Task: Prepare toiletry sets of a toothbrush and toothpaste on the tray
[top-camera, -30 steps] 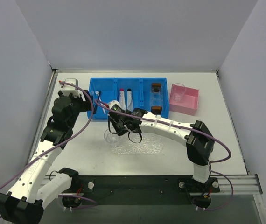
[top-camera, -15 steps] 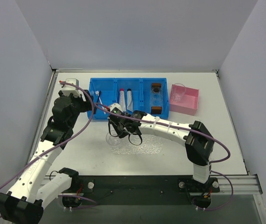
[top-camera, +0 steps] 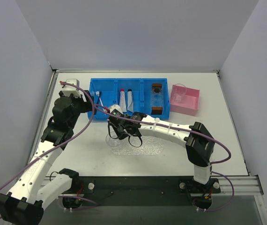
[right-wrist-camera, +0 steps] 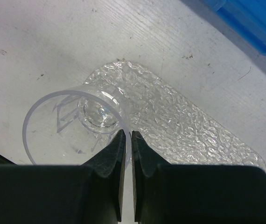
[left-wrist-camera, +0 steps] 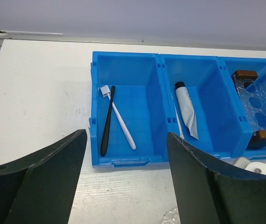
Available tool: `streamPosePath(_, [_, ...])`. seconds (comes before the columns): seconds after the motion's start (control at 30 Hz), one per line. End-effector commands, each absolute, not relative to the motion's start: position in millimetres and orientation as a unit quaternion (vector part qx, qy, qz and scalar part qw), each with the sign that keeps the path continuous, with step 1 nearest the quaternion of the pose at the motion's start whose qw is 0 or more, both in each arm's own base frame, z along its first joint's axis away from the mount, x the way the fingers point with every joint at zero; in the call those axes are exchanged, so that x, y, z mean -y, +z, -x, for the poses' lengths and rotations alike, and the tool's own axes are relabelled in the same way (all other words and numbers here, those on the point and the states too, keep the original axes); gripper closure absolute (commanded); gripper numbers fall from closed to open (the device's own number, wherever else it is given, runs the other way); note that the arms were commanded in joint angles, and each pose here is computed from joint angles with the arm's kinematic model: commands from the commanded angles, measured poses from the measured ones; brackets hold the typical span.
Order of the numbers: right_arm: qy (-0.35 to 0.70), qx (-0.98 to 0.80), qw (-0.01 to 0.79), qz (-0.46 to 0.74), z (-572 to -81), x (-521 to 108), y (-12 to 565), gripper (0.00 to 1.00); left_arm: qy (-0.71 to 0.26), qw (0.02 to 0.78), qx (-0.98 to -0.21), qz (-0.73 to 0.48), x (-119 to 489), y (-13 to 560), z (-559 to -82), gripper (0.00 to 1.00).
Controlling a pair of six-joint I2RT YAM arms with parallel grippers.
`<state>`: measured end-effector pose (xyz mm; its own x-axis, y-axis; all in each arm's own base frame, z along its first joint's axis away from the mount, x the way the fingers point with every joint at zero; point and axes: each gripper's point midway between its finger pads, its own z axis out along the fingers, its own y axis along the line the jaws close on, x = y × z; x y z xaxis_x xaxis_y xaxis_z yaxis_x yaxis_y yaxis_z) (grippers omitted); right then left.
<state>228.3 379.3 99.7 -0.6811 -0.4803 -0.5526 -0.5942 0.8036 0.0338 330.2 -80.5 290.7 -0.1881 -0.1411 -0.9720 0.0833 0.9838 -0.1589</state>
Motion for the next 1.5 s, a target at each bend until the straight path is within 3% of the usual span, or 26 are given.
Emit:
streamPosePath(0.0, [0.097,-0.912,0.275,0.288,-229,-381,100,1.0,-0.1,0.655,-0.749,0.015,85,311,-332,0.21])
streamPosePath(1.47, [0.085,-0.912,0.292,0.275,-236,-397,87,1.0,-0.104,0.653,-0.75,0.012,88,309,-331,0.2])
